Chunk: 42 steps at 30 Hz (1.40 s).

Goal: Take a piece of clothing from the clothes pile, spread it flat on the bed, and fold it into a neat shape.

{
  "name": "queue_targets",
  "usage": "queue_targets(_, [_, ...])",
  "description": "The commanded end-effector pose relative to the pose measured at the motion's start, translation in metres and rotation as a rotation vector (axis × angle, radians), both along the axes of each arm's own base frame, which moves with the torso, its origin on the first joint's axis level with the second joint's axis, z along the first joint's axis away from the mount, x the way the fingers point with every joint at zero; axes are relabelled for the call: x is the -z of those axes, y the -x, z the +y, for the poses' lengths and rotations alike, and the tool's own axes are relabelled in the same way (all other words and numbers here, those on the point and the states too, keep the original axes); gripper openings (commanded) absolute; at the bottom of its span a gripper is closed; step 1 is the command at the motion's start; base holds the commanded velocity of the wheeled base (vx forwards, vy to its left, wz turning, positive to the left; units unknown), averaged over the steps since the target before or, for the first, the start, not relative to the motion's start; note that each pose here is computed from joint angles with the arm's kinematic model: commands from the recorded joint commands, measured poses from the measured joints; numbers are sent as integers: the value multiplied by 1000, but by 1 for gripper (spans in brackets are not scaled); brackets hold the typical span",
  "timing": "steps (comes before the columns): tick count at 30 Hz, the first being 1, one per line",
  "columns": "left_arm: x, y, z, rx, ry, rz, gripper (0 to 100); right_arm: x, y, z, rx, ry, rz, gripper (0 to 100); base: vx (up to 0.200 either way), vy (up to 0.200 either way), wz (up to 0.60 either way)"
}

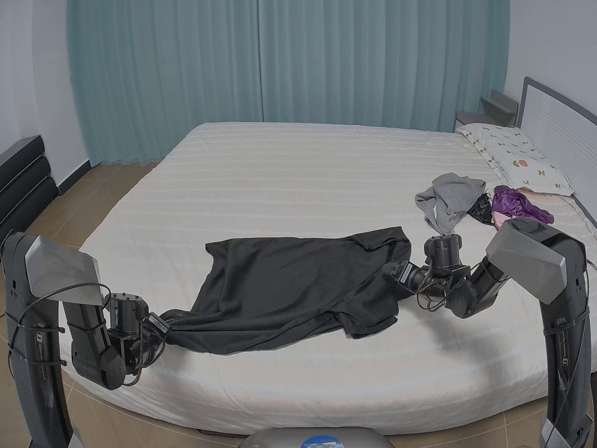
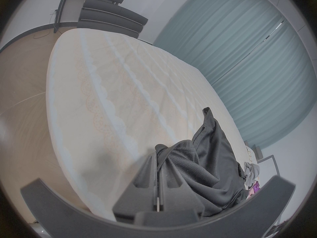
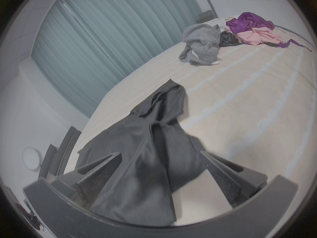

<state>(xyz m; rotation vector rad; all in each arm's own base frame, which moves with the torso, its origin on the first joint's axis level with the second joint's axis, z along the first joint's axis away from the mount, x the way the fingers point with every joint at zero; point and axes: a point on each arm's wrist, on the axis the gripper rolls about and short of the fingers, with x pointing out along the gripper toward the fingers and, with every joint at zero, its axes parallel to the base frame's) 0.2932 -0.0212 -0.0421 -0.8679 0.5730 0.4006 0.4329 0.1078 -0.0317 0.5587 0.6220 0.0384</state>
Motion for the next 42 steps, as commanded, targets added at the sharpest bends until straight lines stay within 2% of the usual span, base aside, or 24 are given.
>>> queue_targets(1, [1,1,0,1,1,5,0,-20,52,-10,-135,2,2,100,0,0,0])
queue_targets(5, [1,1,0,1,-1,7,0,-8,84,-2,-245,69,35,100,0,0,0])
queue_targets(13, [1,2,0,1,-1,8,0,9,100,12,-337,123,80,100,0,0,0])
queue_targets(21, [1,2,-1,6,-3,9,0,25,86,27,-373,155,65,100,0,0,0])
queue_targets(29, [2,2,-1,6,-3,9,0,33,73,31,-363,166,70,100,0,0,0])
queue_targets(30, [2,2,-1,6,-3,9,0,33,73,31,-363,166,70,0,0,0,0])
queue_targets(33, [1,2,-1,6,-3,9,0,31,72,31,-347,175,61,0,0,0,0])
queue_targets(37, [-1,1,-1,3,4,-1,0,11,71,25,-321,162,24,0,0,0,0])
queue_targets(42, [-5,3,-1,5,2,-7,0,-3,86,13,-298,139,42,0,0,0,0])
